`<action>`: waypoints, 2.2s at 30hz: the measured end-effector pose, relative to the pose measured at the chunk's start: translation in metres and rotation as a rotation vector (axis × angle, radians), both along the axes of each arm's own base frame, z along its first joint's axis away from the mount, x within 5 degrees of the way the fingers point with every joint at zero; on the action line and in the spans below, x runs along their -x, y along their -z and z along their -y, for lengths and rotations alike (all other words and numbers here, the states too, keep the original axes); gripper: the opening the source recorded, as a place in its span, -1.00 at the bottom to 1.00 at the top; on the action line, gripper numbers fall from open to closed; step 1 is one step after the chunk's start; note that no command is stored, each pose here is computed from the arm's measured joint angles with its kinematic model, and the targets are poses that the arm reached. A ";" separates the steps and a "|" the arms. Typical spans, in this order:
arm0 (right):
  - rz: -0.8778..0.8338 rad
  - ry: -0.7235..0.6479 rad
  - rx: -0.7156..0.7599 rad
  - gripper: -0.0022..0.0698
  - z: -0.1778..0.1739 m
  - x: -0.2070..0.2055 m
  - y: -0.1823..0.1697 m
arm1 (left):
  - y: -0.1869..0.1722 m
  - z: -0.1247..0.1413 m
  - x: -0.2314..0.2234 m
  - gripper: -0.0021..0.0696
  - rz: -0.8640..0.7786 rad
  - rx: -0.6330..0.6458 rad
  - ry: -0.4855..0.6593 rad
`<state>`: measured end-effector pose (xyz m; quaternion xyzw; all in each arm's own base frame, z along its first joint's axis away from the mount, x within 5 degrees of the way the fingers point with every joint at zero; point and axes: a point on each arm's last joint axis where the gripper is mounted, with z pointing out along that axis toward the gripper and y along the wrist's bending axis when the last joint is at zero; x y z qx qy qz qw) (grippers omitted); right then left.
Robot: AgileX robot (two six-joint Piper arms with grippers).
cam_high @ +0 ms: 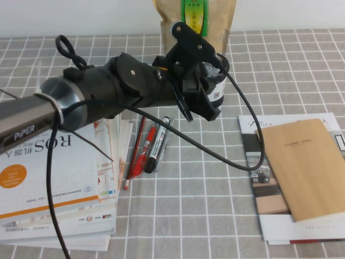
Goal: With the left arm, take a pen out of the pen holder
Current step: 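Take a marker out of the pen holder and lay it on the table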
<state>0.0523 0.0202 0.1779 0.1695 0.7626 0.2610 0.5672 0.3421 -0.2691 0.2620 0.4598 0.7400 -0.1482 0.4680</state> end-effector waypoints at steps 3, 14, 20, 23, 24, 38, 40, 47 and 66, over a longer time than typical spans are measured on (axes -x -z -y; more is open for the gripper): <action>0.000 0.000 0.000 -0.97 0.000 0.000 0.000 | -0.001 -0.001 0.001 -0.94 -0.011 0.005 0.002; 0.000 0.000 0.000 -0.97 0.000 0.000 0.000 | 0.000 -0.015 -0.011 -0.95 -0.035 0.004 -0.170; 0.000 0.000 0.000 -0.97 0.000 0.000 0.000 | -0.003 -0.034 -0.027 -0.95 -0.071 0.113 -0.381; 0.000 0.000 0.000 -0.97 0.000 0.000 0.000 | -0.007 -0.037 -0.031 -0.95 -0.022 0.140 -0.404; 0.000 0.000 0.000 -0.97 0.000 0.000 0.000 | -0.009 -0.037 -0.032 -0.95 0.004 0.159 -0.396; 0.000 0.000 0.000 -0.97 0.000 0.000 0.000 | 0.014 -0.011 -0.035 -0.55 0.064 0.255 -0.133; 0.000 0.000 0.000 -0.97 0.000 0.000 0.000 | 0.019 -0.010 -0.036 -0.27 0.056 0.253 -0.126; 0.000 0.000 0.000 -0.97 0.000 0.000 0.000 | 0.031 -0.004 -0.037 0.36 0.040 0.275 -0.078; 0.000 0.000 -0.006 -0.97 0.000 0.000 0.000 | 0.064 -0.002 -0.049 0.37 0.221 0.270 0.107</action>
